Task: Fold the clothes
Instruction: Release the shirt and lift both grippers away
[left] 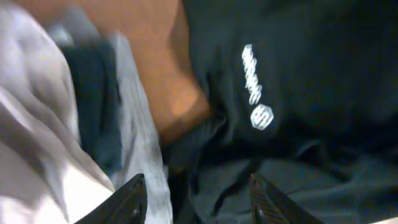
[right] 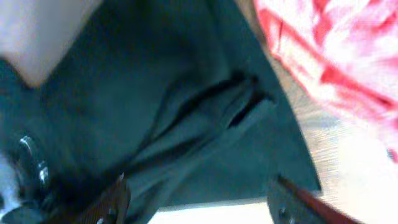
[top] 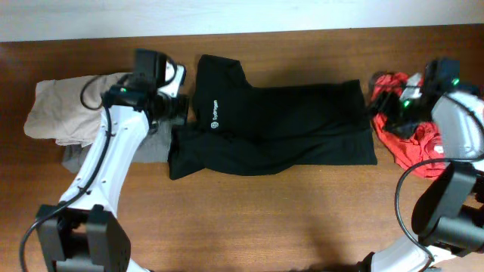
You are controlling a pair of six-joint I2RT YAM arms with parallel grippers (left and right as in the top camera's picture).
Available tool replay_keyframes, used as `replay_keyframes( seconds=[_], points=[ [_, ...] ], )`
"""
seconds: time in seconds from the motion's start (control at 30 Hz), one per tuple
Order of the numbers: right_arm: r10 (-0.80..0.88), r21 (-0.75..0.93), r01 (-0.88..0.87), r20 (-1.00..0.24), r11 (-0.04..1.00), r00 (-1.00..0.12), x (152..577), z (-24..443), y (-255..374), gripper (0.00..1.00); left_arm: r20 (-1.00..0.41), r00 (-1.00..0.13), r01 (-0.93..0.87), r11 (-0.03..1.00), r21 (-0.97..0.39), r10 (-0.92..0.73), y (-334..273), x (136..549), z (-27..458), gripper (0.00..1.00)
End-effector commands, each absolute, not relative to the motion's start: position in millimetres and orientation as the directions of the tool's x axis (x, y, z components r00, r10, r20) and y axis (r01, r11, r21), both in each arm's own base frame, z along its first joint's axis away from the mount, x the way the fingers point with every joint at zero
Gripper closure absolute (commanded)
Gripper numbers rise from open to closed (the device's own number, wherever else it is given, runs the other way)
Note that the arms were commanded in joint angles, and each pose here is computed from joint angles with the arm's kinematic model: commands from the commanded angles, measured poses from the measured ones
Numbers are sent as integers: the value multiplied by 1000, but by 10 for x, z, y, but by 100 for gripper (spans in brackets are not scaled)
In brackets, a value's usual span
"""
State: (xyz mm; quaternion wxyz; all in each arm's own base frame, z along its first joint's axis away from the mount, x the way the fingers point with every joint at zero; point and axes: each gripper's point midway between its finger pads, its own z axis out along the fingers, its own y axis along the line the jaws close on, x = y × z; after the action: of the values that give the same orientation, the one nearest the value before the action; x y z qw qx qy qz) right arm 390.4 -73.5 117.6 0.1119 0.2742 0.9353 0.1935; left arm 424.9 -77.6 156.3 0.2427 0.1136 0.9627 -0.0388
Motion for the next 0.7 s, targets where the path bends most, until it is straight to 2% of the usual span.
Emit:
replay_keyframes(
  seconds=[0.0, 0.1, 0.23, 0.43, 0.67],
  points=[
    [500, 432, 373, -229, 821, -835, 4110, 1771, -804, 25, -578, -789, 311, 947, -79, 211, -980, 4440, 1989, 46],
    [465, 423, 323, -292, 847, -836, 4170, 2110, -802, 25, -605, -769, 329, 939, -98, 206, -1046, 4527, 2113, 46],
    [449, 423, 296, -327, 856, -832, 4218, 2276, -766, 24, -581, -787, 353, 924, -146, 209, -1151, 4618, 1979, 46],
    [384, 412, 213, -393, 886, -836, 4534, 2144, -703, 16, -554, -802, 386, 901, -199, 221, -1329, 5074, 1563, 43],
    [336, 399, 155, -435, 904, -835, 4890, 1869, -640, 10, -624, -750, 415, 890, -188, 218, -1470, 5658, 1147, 41]
  ],
)
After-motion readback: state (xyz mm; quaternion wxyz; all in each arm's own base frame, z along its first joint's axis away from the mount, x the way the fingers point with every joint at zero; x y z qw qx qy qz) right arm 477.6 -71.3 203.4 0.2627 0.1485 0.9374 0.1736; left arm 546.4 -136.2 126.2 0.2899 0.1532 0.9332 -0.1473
